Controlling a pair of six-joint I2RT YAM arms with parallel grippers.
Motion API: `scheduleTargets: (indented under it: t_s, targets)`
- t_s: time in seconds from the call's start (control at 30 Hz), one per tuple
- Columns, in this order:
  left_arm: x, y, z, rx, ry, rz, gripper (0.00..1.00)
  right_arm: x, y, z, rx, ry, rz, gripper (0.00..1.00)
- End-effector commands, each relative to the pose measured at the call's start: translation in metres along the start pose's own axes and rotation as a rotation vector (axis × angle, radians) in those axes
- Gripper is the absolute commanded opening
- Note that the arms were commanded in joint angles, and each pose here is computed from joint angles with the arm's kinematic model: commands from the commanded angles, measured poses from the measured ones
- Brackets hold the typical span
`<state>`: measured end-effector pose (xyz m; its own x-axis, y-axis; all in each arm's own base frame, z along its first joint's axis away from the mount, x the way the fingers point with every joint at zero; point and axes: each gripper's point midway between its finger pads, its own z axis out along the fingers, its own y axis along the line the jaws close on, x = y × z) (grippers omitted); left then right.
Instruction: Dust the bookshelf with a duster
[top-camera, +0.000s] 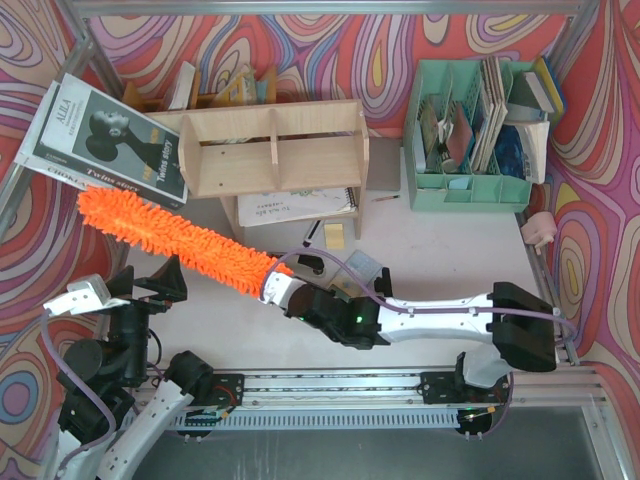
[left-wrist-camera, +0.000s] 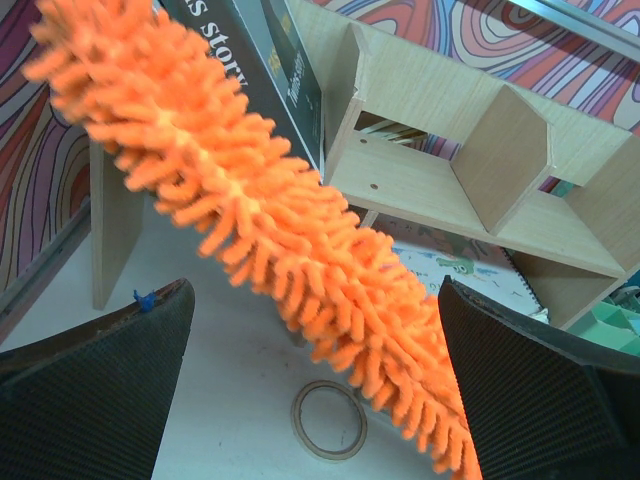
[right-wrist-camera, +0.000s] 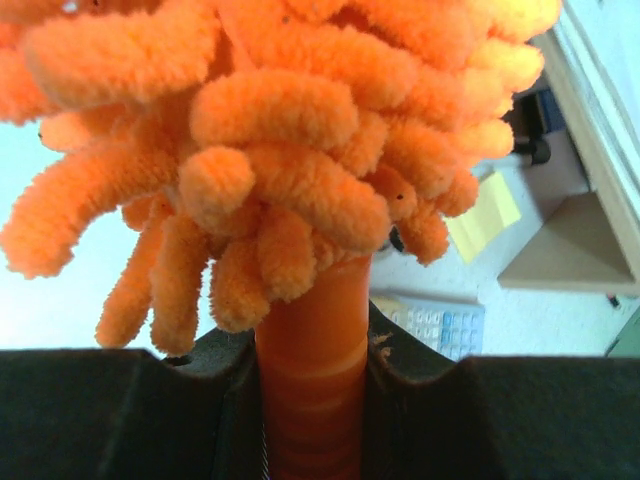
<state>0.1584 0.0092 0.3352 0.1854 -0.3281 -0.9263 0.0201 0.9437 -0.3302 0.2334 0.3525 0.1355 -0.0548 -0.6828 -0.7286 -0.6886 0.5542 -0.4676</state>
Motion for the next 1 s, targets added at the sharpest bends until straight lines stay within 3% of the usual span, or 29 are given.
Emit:
scheduleTargets:
  t_s: [0.0,0.23,0.73,0.97]
  targets:
    - [0.003,0.005,-0.002,-0.019,-0.001,-0.005,0.98,0.018,-0.011,-0.018,0.063,0.033,0.122,0.00]
    - [0.003,0.004,-0.001,-0.016,0.000,-0.004,0.98,0.030,-0.017,-0.031,0.083,0.048,0.165,0.00]
    - [0.003,0.006,-0.002,-0.024,-0.002,-0.003,0.98,-0.087,-0.013,-0.007,0.044,-0.199,0.134,0.00]
    - [0.003,0.006,-0.001,-0.026,-0.002,-0.003,0.98,-0.070,-0.010,0.004,0.078,-0.129,0.094,0.00]
